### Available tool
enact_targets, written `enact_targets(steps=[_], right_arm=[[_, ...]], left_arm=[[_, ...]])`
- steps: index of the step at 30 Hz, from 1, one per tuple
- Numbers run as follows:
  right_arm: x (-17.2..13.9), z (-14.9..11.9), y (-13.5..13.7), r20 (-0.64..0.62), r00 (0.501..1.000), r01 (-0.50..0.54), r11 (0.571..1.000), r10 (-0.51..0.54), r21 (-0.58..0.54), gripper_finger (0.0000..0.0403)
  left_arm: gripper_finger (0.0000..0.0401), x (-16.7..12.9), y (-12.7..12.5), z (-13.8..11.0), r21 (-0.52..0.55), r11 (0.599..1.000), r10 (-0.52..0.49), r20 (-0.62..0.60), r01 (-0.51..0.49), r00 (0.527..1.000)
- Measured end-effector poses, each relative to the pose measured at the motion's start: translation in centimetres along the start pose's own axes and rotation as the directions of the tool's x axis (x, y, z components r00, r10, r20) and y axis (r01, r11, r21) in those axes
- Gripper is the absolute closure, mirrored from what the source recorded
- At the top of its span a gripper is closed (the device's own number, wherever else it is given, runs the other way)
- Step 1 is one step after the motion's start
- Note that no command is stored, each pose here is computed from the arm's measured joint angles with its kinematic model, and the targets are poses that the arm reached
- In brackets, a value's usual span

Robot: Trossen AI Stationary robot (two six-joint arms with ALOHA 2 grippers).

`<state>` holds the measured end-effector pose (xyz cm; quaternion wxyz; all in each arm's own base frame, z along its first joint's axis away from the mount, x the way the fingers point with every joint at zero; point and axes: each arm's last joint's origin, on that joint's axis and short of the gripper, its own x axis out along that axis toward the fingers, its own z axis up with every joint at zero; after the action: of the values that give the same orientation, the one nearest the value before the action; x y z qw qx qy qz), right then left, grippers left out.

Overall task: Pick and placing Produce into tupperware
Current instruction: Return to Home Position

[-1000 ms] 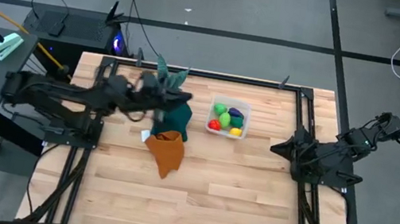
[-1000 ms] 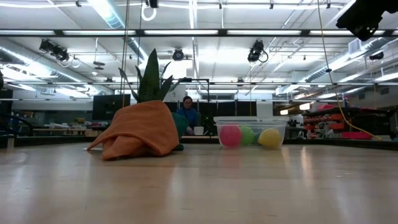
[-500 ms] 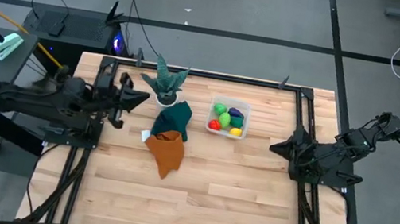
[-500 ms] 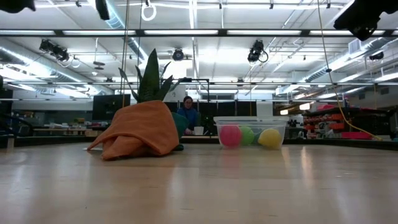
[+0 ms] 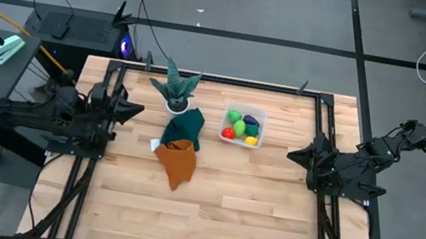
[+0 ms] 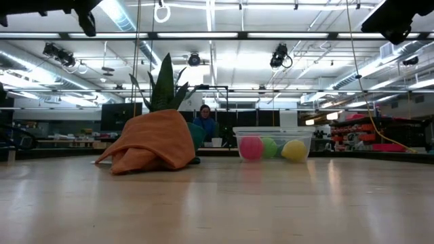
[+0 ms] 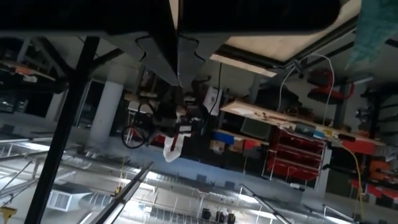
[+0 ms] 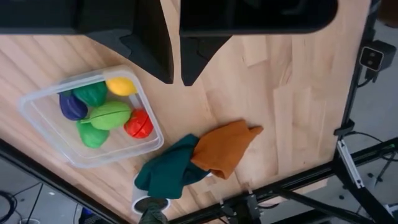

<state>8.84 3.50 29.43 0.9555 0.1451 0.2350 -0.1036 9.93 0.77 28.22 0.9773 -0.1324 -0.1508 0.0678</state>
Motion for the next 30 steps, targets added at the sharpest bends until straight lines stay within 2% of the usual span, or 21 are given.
enact_targets(steps=[15, 24, 30], right_arm=[[0.0, 0.0, 0.0, 0.000, 1.000, 0.002, 0.998, -0.002, 0.068, 0.0403], [0.0, 0.0, 0.0, 0.001, 1.000, 0.003, 0.998, -0.003, 0.070, 0.0403], [0.0, 0.0, 0.0, 0.001, 1.000, 0.003, 0.996, -0.003, 0.094, 0.0403]], left_arm=[[0.0394, -2.2, 0.9, -2.3, -0.031, 0.999, -0.012, 0.033, 0.013, 0.999], [0.0392, -2.2, 1.6, -5.0, -0.056, 0.998, -0.011, 0.030, 0.013, 0.999], [0.0395, -2.3, 2.0, -6.7, -0.074, 0.997, -0.022, -0.021, 0.020, 1.000]])
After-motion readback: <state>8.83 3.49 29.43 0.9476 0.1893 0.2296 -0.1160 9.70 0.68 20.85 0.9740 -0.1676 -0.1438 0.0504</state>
